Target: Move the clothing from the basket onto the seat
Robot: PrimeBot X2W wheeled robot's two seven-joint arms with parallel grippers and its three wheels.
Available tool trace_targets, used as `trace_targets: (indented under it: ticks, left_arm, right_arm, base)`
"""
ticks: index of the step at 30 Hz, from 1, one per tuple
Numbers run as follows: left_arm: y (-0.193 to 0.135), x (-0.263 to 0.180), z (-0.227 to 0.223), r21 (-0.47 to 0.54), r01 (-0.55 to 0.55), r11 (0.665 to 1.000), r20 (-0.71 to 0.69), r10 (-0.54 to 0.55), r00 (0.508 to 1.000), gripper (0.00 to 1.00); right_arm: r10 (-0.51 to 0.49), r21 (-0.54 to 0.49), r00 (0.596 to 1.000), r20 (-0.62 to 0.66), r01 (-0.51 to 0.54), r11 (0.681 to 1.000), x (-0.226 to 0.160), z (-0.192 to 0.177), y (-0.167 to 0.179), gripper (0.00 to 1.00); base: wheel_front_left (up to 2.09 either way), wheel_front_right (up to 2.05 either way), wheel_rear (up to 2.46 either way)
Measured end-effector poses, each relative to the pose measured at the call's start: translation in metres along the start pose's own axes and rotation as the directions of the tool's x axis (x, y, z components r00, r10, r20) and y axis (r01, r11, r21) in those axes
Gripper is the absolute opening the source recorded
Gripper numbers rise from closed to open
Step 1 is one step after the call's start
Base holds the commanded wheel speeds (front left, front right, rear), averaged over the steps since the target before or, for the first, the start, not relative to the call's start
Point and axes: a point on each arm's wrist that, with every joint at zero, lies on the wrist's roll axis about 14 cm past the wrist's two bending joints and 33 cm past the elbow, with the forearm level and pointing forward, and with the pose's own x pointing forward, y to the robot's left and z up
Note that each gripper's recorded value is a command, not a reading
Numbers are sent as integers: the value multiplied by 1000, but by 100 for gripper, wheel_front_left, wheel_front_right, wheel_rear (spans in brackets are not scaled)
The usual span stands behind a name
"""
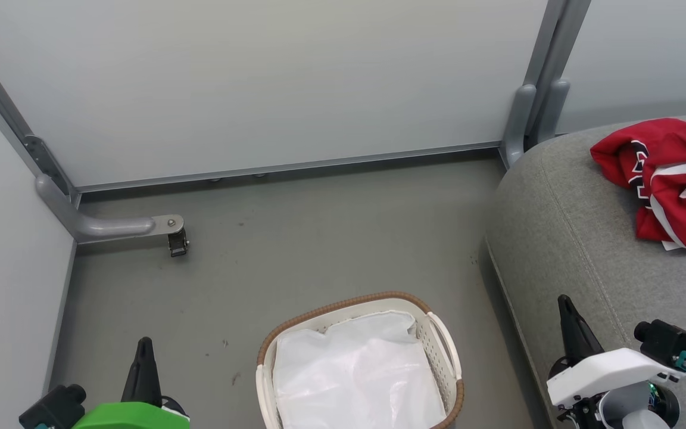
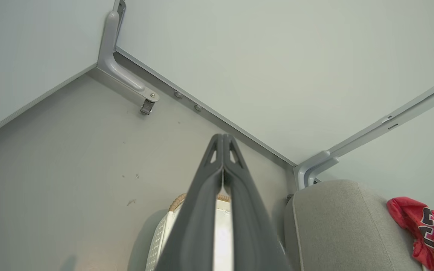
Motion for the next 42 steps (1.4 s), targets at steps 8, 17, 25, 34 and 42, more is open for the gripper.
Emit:
trace_targets:
  ticks: [8,17,25,34,42]
  left_arm:
    - [-2,5,5,-105,2,994,1,-2,1000,0]
    - [-5,10,10,-207,6,978,3,-6,1000,0]
    - [-8,14,15,-293,17,956,6,-16,1000,0]
    - [-11,18,19,-384,28,923,9,-26,1000,0]
    - [-13,21,23,-450,38,892,10,-37,999,0]
  right_arm:
    - [-22,117,1000,3,21,993,0,4,-5,0]
    - [-35,233,999,7,32,972,2,9,-7,0]
    - [-44,327,999,6,39,944,2,11,-10,0]
    - [-50,431,999,10,41,902,3,16,-13,0]
    - [-50,505,999,14,37,862,3,19,-14,0]
  base:
    - [0,0,0]
    - [0,0,0]
    - [0,0,0]
    - [0,0,0]
    - [0,0,0]
